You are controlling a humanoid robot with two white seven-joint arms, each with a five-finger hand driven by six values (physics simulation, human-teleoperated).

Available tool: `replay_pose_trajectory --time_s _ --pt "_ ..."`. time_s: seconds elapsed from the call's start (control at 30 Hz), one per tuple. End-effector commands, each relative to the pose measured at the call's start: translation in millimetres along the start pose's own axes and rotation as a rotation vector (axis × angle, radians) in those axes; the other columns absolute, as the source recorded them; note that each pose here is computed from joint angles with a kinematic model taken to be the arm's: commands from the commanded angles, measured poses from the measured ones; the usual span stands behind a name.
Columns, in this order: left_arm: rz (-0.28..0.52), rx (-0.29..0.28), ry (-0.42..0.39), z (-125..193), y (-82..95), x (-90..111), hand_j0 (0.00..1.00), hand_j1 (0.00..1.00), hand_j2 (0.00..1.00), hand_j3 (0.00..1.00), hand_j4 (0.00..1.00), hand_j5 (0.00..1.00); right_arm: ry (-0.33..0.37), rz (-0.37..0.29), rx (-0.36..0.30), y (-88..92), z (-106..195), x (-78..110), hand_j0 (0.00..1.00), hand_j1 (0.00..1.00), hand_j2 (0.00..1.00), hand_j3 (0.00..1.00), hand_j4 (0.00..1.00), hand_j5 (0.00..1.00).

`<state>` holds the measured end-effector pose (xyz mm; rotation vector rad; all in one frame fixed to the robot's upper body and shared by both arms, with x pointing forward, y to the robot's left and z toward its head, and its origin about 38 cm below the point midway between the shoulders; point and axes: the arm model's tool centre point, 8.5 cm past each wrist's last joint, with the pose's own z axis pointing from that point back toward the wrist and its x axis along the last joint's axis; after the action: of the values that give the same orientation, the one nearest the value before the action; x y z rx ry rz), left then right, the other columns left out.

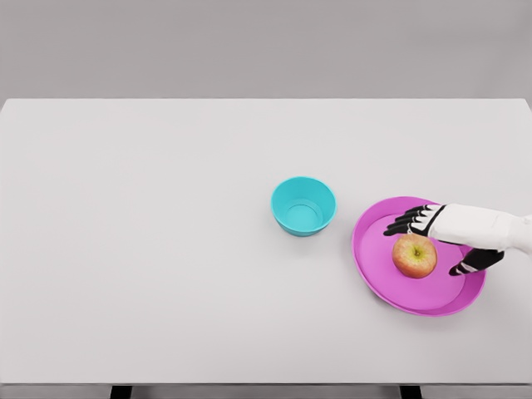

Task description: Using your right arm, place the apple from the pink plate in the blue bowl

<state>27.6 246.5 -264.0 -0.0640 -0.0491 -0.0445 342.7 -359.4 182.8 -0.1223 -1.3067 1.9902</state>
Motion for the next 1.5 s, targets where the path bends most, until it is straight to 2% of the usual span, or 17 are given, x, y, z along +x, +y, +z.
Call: replay_pose_trajectory --time_s 0.0,0.2,0.33,0.87,0.9,0.93,1.03,1.07,1.17,1.2,1.47 --pt "0.0 0.0 0.0 0 0.0 0 1.0 1.0 1.0 1.0 1.0 1.0 -0.008 -0.017 -0.012 2.0 -5 -0.2 1.0 1.0 1.0 1.0 1.0 1.0" --pt "0.0 0.0 0.0 0 0.0 0 1.0 1.0 1.0 1.0 1.0 1.0 -0.008 -0.028 -0.042 -1.6 -10 -4.3 1.0 1.0 1.0 1.0 1.0 1.0" --pt "0.0 0.0 0.0 0 0.0 0 1.0 1.0 1.0 1.0 1.0 1.0 0.012 -0.046 -0.035 3.9 -10 -11.5 1.0 1.0 1.0 1.0 1.0 1.0" --pt "0.0 0.0 0.0 0 0.0 0 1.0 1.0 1.0 1.0 1.0 1.0 -0.011 -0.064 -0.011 15.4 -20 -7.5 1.0 1.0 1.0 1.0 1.0 1.0" --pt "0.0 0.0 0.0 0 0.0 0 1.0 1.0 1.0 1.0 1.0 1.0 -0.01 -0.063 -0.01 15.4 -20 -7.6 0.98 0.98 0.98 0.98 0.98 0.98" --pt "0.0 0.0 0.0 0 0.0 0 1.0 1.0 1.0 1.0 1.0 1.0 -0.01 -0.065 -0.009 16.1 -20 -7.8 0.88 0.88 0.88 0.88 0.88 0.88" --pt "0.0 0.0 0.0 0 0.0 0 1.0 1.0 1.0 1.0 1.0 1.0 -0.008 -0.066 -0.003 18.0 -20 -8.3 0.72 0.72 0.72 0.72 0.72 0.72" --pt "0.0 0.0 0.0 0 0.0 0 1.0 1.0 1.0 1.0 1.0 1.0 -0.008 -0.068 -0.002 18.6 -20 -8.6 0.62 0.62 0.62 0.62 0.62 0.62" --pt "0.0 0.0 0.0 0 0.0 0 1.0 1.0 1.0 1.0 1.0 1.0 -0.01 -0.069 0.0 19.5 -21 -8.0 0.58 0.58 0.58 0.58 0.58 0.58" --pt "0.0 0.0 0.0 0 0.0 0 1.0 1.0 1.0 1.0 1.0 1.0 -0.01 -0.069 0.0 19.5 -21 -8.0 0.54 0.54 0.54 0.54 0.54 0.54" --pt "0.0 0.0 0.0 0 0.0 0 1.0 1.0 1.0 1.0 1.0 1.0 0.0 -0.06 -0.01 14.3 -17 -10.1 0.53 0.53 0.53 0.53 0.53 0.53"
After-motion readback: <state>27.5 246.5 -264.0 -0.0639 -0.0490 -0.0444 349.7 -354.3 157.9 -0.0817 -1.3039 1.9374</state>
